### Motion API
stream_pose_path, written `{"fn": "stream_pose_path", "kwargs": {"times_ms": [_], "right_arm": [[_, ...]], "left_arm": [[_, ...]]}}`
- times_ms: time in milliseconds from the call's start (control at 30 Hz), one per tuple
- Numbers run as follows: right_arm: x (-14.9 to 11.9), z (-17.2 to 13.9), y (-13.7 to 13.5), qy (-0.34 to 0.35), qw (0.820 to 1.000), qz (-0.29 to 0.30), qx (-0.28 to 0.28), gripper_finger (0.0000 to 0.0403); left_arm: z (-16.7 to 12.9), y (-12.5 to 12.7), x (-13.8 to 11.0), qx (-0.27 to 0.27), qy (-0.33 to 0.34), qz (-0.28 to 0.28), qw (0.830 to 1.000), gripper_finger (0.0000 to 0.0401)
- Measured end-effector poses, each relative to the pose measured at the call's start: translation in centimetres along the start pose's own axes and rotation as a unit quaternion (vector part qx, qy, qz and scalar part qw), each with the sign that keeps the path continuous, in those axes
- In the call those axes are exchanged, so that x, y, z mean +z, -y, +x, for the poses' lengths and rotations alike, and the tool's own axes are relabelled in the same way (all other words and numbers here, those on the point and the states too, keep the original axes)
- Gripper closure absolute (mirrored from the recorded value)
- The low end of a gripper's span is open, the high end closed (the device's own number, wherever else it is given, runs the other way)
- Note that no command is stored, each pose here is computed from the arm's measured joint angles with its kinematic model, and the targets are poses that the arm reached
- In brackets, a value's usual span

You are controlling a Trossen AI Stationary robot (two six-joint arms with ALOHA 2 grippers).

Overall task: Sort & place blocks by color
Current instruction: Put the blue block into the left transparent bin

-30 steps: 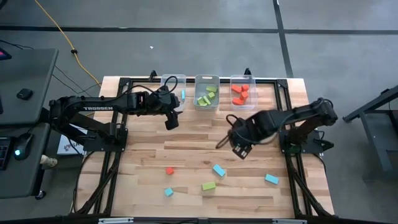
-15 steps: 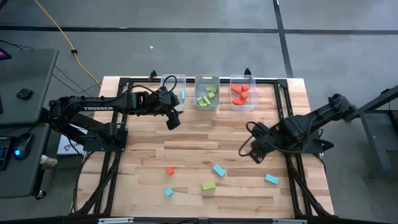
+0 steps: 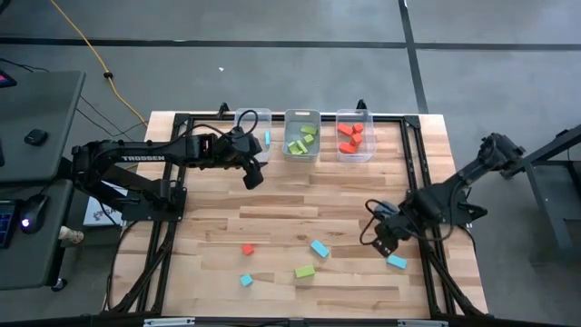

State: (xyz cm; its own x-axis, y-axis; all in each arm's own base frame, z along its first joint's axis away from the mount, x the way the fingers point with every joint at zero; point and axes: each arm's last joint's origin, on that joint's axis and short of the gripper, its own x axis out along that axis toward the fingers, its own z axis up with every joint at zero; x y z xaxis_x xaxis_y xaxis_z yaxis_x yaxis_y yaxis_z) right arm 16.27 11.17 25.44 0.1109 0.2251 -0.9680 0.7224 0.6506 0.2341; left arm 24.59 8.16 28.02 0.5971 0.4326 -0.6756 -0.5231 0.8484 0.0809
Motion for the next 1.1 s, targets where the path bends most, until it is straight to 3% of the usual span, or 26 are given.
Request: {"fn": "stream_pose_path", "kwargs": {"times_ms": [167,633,1100], "right_arm": [[-1.2,2.0,0.6,-0.012,1.0,0.001,-0.011,0.0172],[-4.3,7.0,1.1,-0.032,0.997,-0.07,-0.018,0.0169],[-6.4,11.6,0.7,-0.076,0.986,-0.103,-0.111,0.0169]], "left_arm": [[0.0,0.1,0.0,-0.012,-0.002,-0.015,1.0,0.0197],[0.0,0.1,0.0,-0.016,-0.002,-0.03,0.999,0.0197],[0.0,0.1,0.0,-0.016,-0.001,-0.032,0.999,0.0198]]}}
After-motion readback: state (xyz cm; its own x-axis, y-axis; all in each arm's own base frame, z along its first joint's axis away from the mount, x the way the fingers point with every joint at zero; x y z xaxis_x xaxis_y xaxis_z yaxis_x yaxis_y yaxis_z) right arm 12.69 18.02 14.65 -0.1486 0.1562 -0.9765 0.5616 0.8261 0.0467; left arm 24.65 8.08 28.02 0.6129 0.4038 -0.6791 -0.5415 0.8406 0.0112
